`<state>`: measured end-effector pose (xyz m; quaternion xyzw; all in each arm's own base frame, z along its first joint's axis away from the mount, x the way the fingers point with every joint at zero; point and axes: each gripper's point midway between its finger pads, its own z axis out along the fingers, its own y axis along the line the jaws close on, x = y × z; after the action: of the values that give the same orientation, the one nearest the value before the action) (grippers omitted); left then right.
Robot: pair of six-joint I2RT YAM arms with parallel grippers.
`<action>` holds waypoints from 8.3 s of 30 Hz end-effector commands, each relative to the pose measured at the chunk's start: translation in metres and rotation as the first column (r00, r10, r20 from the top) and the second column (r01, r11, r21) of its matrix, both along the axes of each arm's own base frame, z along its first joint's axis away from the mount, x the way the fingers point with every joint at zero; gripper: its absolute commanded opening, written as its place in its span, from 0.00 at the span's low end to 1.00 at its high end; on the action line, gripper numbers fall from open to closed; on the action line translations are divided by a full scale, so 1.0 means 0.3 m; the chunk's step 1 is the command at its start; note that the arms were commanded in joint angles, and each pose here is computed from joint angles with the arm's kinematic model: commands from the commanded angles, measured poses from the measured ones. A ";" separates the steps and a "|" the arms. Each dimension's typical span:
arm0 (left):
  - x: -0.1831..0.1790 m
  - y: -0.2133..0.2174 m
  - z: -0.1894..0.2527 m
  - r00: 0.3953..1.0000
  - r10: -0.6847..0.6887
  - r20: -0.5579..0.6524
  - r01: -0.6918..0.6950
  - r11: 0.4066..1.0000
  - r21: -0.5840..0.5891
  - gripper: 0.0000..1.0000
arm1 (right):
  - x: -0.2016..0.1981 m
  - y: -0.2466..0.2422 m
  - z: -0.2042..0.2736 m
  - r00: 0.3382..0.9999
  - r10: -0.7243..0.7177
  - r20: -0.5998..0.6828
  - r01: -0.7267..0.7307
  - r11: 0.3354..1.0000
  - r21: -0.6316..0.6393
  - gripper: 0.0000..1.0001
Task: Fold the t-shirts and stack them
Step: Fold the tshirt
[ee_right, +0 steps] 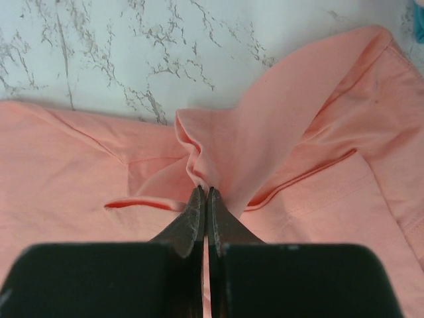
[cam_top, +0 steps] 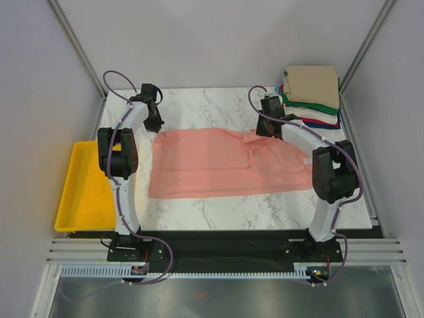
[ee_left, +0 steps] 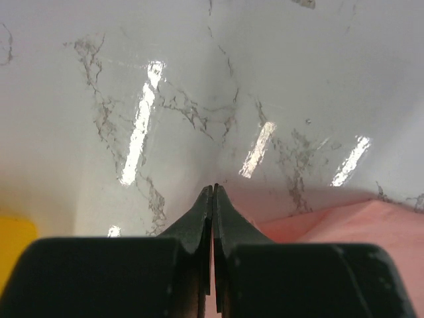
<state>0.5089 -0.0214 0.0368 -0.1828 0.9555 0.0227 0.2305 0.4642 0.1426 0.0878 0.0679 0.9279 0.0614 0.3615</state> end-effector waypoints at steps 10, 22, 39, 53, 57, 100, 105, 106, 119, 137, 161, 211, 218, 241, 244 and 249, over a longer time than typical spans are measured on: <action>-0.016 0.021 0.216 0.994 -0.004 0.111 0.000 0.999 0.034 0.02 | 0.020 0.001 0.163 0.994 -0.005 0.109 0.000 0.999 0.041 0.00; -0.139 0.004 0.273 0.991 0.038 0.130 -0.034 0.999 -0.028 0.02 | -0.091 -0.081 0.210 0.991 -0.067 0.115 0.067 0.998 0.007 0.00; -0.282 0.041 0.292 0.990 0.044 0.134 -0.047 0.999 0.016 0.02 | -0.417 -0.264 0.125 0.968 -0.229 0.102 0.234 0.972 -0.034 0.00; -0.437 0.019 0.275 0.994 0.024 0.108 -0.026 1.000 0.017 0.02 | -0.572 -0.256 0.063 0.974 -0.215 0.074 0.211 0.976 0.059 0.00; -0.481 -0.011 0.281 0.994 0.002 0.112 -0.004 1.000 0.018 0.02 | -0.648 -0.265 -0.014 0.974 -0.226 0.025 0.224 0.972 0.069 0.14; -0.875 -0.286 -0.121 0.969 0.039 -0.243 -0.078 0.986 -0.151 0.29 | 0.062 0.265 -0.296 0.975 0.043 -0.218 0.017 0.964 0.264 0.57; -1.023 -0.408 -0.102 0.974 -0.017 -0.228 -0.041 0.968 -0.248 0.29 | 0.205 0.466 -0.239 0.964 0.228 -0.134 -0.160 0.907 0.389 0.57; -1.083 -0.432 -0.117 0.965 -0.037 -0.261 -0.038 0.960 -0.277 0.30 | 0.204 0.491 -0.283 0.956 0.249 -0.152 -0.171 0.900 0.400 0.57; -1.241 -0.716 0.200 0.950 -0.309 -0.035 0.279 0.897 -0.343 0.45 | 0.316 0.661 -0.099 0.855 0.507 0.114 -0.506 0.762 0.404 0.78; -0.695 -0.451 0.323 0.958 -0.155 0.242 0.208 0.955 -0.212 0.55 | -0.095 0.446 0.234 0.922 0.380 0.074 -0.383 0.867 0.320 0.84; 0.145 -0.642 0.019 0.914 -0.340 0.224 0.406 0.786 -0.466 0.56 | -1.089 0.749 0.004 0.821 0.540 -0.185 -0.490 0.833 0.257 0.64; 0.217 -0.598 0.017 0.917 -0.289 0.276 0.390 0.798 -0.459 0.02 | -1.170 0.752 0.012 0.784 0.594 -0.180 -0.558 0.801 0.216 0.00; 0.294 -0.575 0.096 0.900 -0.270 0.342 0.407 0.802 -0.437 0.02 | -1.212 0.705 -0.004 0.767 0.605 -0.214 -0.560 0.794 0.237 0.00; 0.310 -0.460 0.433 0.842 -0.314 0.438 0.442 0.868 -0.228 0.89 | -1.044 0.622 0.065 0.848 0.518 -0.113 -0.499 0.851 0.162 0.66; 0.238 -0.408 0.569 0.856 -0.279 0.436 0.391 0.901 -0.191 0.89 | -0.856 0.556 0.180 0.895 0.445 -0.024 -0.436 0.886 0.159 0.69; -0.031 -0.401 0.519 0.926 -0.236 0.295 0.314 0.914 -0.255 0.83 | -0.565 0.461 0.304 0.935 0.344 0.079 -0.352 0.930 0.108 0.72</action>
<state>0.5464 -0.1456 0.1566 -0.0677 0.9255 -0.1927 0.3189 0.2503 0.2950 0.1500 -0.0733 0.9251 0.2019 0.3132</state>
